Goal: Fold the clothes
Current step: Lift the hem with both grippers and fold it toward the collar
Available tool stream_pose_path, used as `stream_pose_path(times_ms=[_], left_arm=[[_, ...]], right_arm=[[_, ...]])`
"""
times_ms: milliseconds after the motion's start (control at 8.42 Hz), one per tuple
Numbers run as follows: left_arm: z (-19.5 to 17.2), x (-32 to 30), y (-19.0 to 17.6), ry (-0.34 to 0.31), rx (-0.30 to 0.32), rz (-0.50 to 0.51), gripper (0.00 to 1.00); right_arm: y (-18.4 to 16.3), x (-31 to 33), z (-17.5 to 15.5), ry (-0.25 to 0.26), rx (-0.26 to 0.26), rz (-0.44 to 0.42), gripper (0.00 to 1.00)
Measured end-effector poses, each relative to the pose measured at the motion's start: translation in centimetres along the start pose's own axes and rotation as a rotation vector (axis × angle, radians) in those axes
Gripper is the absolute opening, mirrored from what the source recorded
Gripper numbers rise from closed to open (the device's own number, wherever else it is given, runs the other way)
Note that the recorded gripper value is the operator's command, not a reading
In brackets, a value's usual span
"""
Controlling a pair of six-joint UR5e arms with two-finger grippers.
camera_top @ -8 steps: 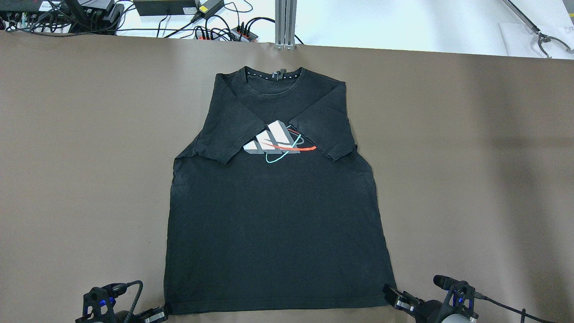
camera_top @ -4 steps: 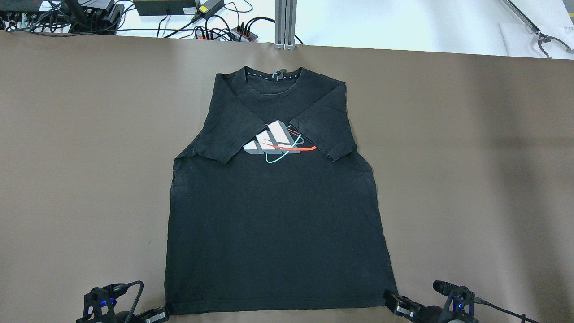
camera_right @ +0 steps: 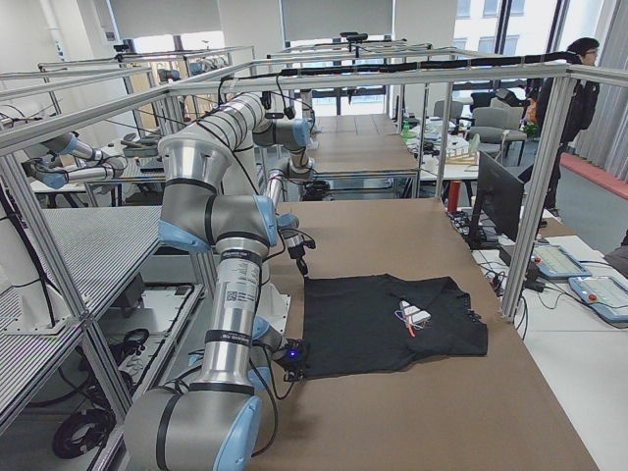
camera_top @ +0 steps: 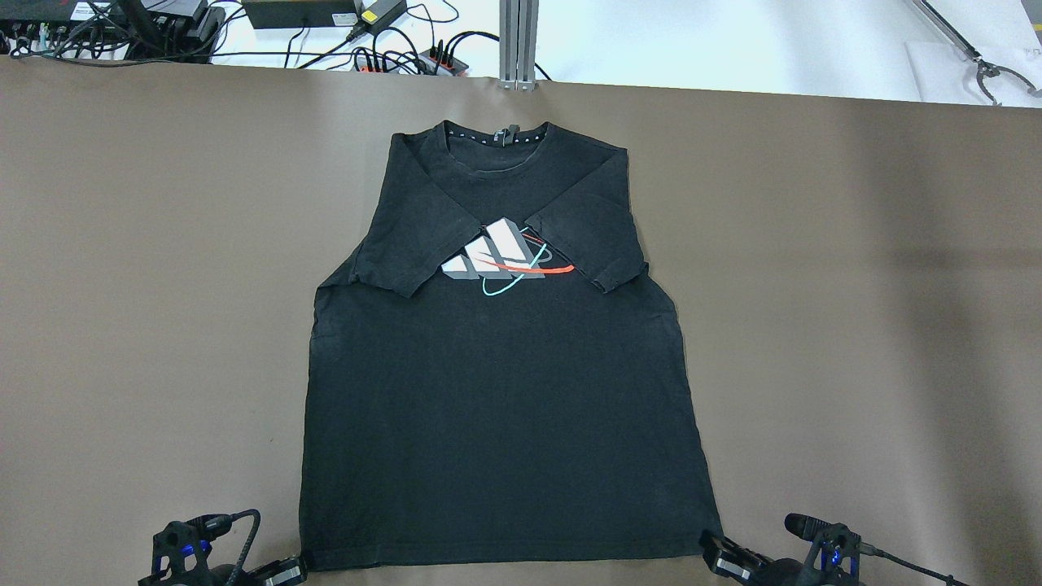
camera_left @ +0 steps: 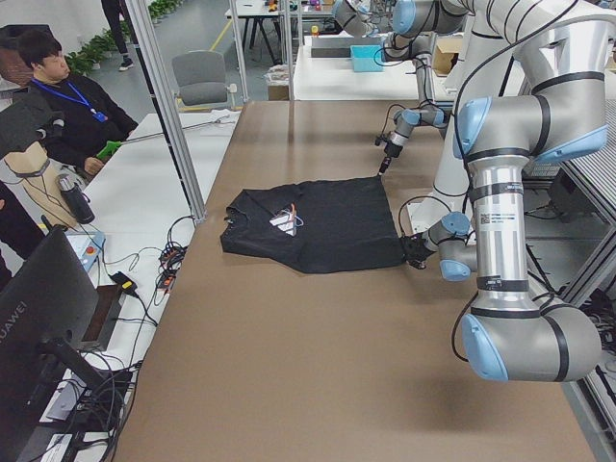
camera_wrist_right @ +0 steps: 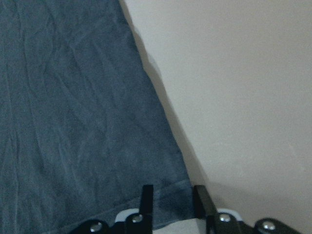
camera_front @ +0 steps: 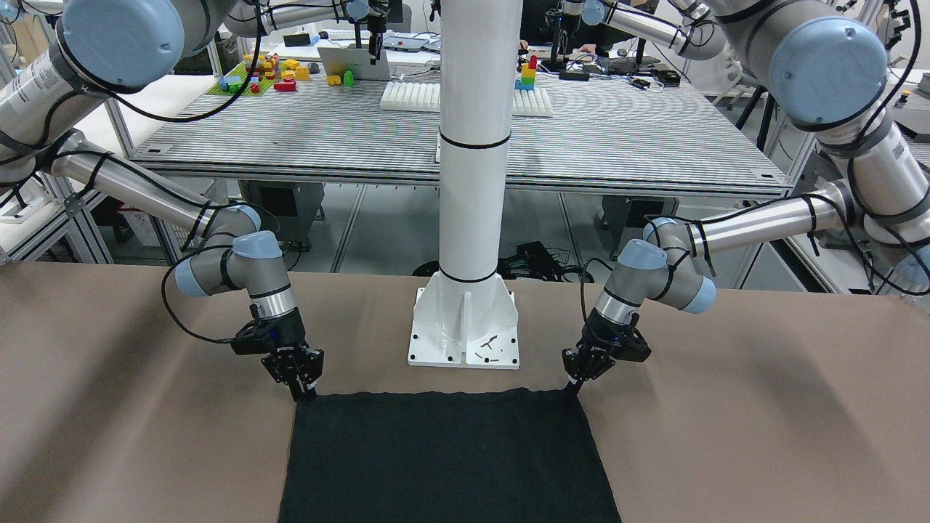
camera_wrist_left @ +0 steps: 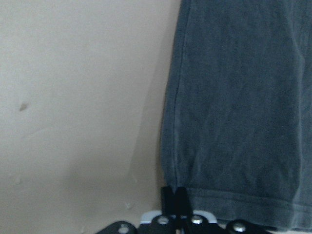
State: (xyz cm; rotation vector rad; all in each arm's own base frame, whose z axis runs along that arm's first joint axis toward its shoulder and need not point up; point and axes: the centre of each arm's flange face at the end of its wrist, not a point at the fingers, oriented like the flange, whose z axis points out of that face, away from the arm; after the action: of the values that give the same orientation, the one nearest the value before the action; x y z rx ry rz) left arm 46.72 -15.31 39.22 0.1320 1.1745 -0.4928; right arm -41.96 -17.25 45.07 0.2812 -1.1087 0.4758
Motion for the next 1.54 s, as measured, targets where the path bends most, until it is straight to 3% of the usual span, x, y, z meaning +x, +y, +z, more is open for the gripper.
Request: stream_pose_path(times_ms=[119, 475, 831, 1306, 1544], left_arm=[[0.0, 0.0, 0.0, 0.001, 0.0, 0.0, 0.0], [-0.9, 0.7, -0.3, 0.016, -0.004, -0.008, 0.0], [-3.2, 2.8, -2.3, 0.057, -0.01, -0.005, 0.0], [-7.9, 6.9, -12.6, 0.076, -0.05, 0.035, 0.0], [-10.7, 11.2, -19.4, 0.062, -0.081, 0.041, 0.0]], right_arm=[[0.0, 0.0, 0.0, 0.0, 0.0, 0.0, 0.0], [0.0, -0.1, -0.1, -0.003, 0.0, -0.001, 0.0], [-0.7, -2.9, -2.4, -0.06, -0.013, -0.041, 0.0], [-5.5, -8.4, -7.0, -0.169, 0.004, -0.282, 0.0], [-11.7, -10.4, -7.5, -0.155, -0.004, -0.342, 0.0]])
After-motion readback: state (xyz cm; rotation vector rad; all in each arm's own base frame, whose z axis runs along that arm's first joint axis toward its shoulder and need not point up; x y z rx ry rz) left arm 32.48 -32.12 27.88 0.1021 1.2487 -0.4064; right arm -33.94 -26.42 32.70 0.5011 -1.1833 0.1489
